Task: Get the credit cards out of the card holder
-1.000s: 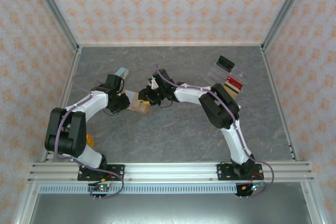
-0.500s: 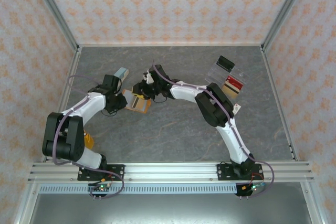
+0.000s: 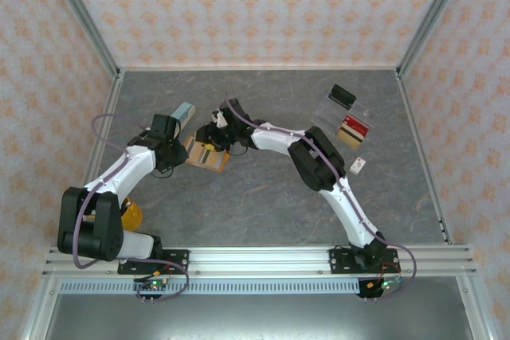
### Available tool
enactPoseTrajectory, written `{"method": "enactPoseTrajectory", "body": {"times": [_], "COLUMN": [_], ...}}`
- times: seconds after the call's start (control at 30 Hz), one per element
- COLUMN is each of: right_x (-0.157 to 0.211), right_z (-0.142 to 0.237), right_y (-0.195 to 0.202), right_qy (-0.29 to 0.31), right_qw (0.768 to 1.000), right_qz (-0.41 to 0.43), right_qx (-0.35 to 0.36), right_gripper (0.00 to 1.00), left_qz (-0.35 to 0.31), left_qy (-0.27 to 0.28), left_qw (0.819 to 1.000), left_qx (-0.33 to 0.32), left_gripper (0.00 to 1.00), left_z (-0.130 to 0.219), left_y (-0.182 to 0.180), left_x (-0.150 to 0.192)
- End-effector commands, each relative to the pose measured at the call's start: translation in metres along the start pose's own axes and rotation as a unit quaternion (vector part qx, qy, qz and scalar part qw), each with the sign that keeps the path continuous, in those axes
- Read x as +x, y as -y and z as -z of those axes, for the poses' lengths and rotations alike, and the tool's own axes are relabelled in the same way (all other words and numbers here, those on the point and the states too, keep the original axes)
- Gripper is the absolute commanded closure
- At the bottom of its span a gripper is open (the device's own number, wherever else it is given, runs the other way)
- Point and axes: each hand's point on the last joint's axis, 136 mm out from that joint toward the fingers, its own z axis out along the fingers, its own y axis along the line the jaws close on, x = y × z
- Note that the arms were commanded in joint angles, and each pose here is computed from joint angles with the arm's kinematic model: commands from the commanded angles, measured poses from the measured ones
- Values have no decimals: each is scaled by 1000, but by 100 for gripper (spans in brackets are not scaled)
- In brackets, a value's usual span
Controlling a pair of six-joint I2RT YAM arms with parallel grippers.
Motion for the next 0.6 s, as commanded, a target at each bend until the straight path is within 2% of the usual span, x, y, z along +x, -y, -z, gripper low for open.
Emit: {"method": "enactPoseTrajectory", "body": {"times": [0.0, 0.17, 0.37, 0.57], "right_x": [7, 28, 54, 71], "right_z": [-2, 8, 43, 87], "right_y": [8, 48, 94, 96], "right_qy": [-9, -44, -129, -187], "right_qw": [999, 990, 961, 939], "right_qz": [14, 41, 116, 199], "right_qx": [35, 124, 215, 208], "right_gripper": [60, 62, 65, 64], "left_qz": [4, 1, -16, -15], "left_qy": [-18, -39, -67, -91], "left_qw": [1000, 999, 995, 986], "left_qx": [-5, 32, 76, 138], "left_gripper": [85, 85, 84, 83], "left_z": [-7, -14, -15, -16], "left_y": [-3, 14, 32, 57], "left_x": [4, 6, 12, 16]}}
